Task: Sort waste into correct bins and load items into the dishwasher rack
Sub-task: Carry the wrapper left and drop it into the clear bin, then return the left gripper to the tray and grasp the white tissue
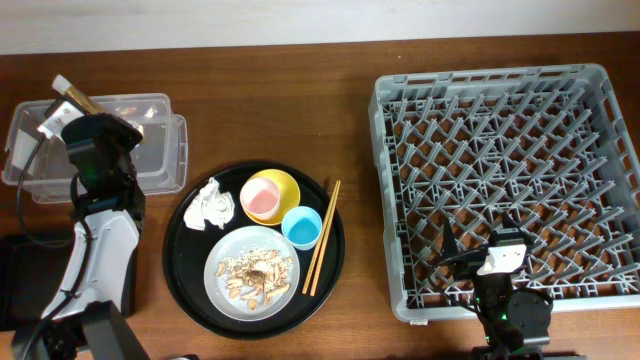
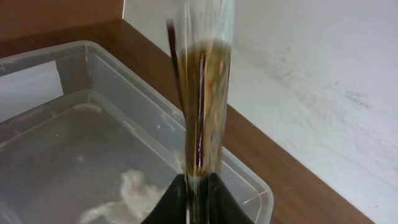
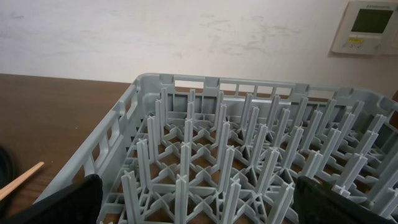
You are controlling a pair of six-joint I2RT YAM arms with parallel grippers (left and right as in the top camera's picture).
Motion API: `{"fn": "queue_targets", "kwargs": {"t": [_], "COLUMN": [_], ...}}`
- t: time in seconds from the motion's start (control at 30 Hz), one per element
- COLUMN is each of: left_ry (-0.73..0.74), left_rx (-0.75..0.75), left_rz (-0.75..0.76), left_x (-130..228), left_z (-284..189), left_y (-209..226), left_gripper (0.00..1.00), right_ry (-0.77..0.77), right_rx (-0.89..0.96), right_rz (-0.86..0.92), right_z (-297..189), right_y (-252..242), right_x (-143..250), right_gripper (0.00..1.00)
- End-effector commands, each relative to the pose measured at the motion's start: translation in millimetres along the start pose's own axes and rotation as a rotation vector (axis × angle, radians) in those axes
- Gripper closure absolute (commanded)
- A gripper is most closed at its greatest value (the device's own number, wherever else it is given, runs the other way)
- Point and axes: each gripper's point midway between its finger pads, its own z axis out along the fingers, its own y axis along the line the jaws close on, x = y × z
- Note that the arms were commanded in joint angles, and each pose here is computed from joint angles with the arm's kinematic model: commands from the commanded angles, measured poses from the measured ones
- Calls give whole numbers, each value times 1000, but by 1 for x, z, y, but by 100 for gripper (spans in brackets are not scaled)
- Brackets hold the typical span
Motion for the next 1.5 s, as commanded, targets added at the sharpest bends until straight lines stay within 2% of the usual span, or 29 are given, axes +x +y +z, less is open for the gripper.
{"fn": "queue_targets", "kwargs": {"t": [0.0, 0.03, 0.13, 0.27, 0.33, 0.4, 0.43, 0.53, 0.6, 0.67, 0.83, 0.93, 1.07, 1.2, 1.37, 1.47], "left_ry": [-23, -23, -15, -20, 11, 63, 133, 366, 494, 670, 849, 871, 871, 878, 876, 869], "left_rx": [-8, -8, -4, 8, 103, 194, 278, 425, 418, 369, 392, 314, 79, -58, -70, -69], "left_rz": [-10, -10, -9, -11, -13, -10, -7, -10, -14, 9, 217, 289, 354, 393, 370, 363], "left_x": [-7, -7, -7, -17, -22, -19, -11, 28, 55, 99, 158, 178, 195, 205, 209, 208], "left_z": [0, 0, -3, -17, -36, -52, -70, -111, -125, -141, -158, -153, -136, -126, -119, -118], "left_y": [2, 1, 1, -3, -20, -35, -48, -65, -62, -54, -60, -55, -22, 3, 3, 2], "left_gripper": [72, 61, 55, 38, 23, 13, 8, 7, 6, 6, 5, 5, 5, 5, 6, 19], "right_ry": [4, 4, 4, 4, 4, 4, 4, 4, 4, 4, 4, 4, 4, 4, 4, 4], "right_rx": [2, 2, 2, 2, 2, 2, 2, 2, 2, 2, 2, 2, 2, 2, 2, 2], "right_rz": [1, 1, 1, 1, 1, 1, 1, 1, 1, 1, 1, 1, 1, 1, 1, 1], "right_z": [0, 0, 0, 0, 0, 0, 0, 0, 0, 0, 0, 0, 0, 0, 0, 0], "right_y": [0, 0, 0, 0, 0, 0, 0, 0, 0, 0, 0, 0, 0, 0, 0, 0], "right_x": [3, 3, 3, 3, 3, 3, 3, 3, 3, 3, 3, 3, 3, 3, 3, 3], "right_gripper": [2, 2, 2, 2, 2, 1, 2, 2, 2, 2, 2, 2, 2, 2, 2, 2]}}
